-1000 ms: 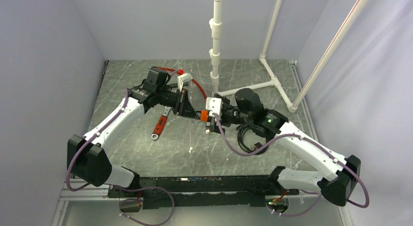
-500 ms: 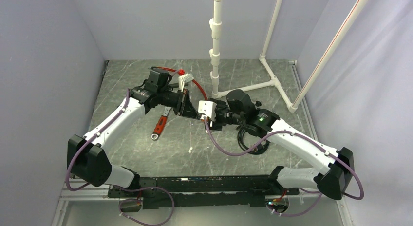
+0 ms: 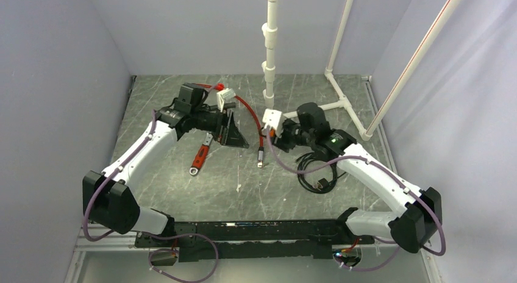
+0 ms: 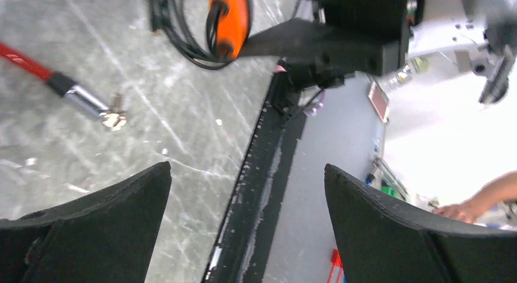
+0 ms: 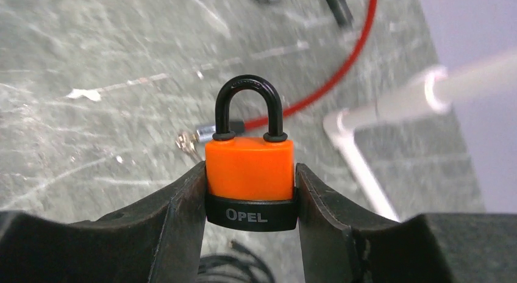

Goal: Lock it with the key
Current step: Place the lock at the center of the board.

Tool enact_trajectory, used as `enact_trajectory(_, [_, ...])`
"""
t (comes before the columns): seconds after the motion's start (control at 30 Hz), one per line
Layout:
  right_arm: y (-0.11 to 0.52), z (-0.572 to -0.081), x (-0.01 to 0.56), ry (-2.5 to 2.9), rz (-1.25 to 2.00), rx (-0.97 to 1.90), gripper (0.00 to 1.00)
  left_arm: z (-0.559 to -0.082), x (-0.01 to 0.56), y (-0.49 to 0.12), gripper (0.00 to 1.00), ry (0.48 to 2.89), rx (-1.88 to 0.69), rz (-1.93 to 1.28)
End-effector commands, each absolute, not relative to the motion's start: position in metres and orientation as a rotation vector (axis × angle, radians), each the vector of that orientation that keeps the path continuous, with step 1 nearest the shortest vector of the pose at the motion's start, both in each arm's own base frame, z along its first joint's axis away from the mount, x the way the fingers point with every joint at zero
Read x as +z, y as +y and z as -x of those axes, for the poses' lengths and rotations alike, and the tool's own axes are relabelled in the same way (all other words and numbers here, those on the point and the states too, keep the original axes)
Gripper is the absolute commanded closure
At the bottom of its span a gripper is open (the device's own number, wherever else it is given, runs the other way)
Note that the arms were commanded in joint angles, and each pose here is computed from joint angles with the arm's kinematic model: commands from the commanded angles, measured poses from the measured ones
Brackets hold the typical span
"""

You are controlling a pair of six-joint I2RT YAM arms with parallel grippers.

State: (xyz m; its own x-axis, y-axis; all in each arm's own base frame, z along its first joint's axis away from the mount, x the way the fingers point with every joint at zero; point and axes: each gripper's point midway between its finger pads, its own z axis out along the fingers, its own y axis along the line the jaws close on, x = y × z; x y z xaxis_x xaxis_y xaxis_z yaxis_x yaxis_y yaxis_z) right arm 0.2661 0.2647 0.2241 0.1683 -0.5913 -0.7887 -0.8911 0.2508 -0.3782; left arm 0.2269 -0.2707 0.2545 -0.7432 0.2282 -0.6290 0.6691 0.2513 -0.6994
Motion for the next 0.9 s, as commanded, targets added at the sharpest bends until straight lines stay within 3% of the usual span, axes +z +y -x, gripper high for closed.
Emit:
enact_trajectory(0.0, [0.22, -0.282, 0.216, 1.722, 1.218, 0.443, 0.75, -0.247, 0.276, -0.245, 0.01, 2.026, -1.325, -0.808])
enact_trajectory(0.33, [0.118, -0.366, 0.134, 2.221, 0.626, 0.346, 0.75, -0.324, 0.281, -0.186, 0.0, 2.046, -0.897, -0.453])
enact_trajectory(0.87, [0.094, -0.441, 0.06, 2.437, 0.354, 0.231, 0.74, -0.328, 0.283, -0.177, 0.0, 2.019, -0.82, -0.471])
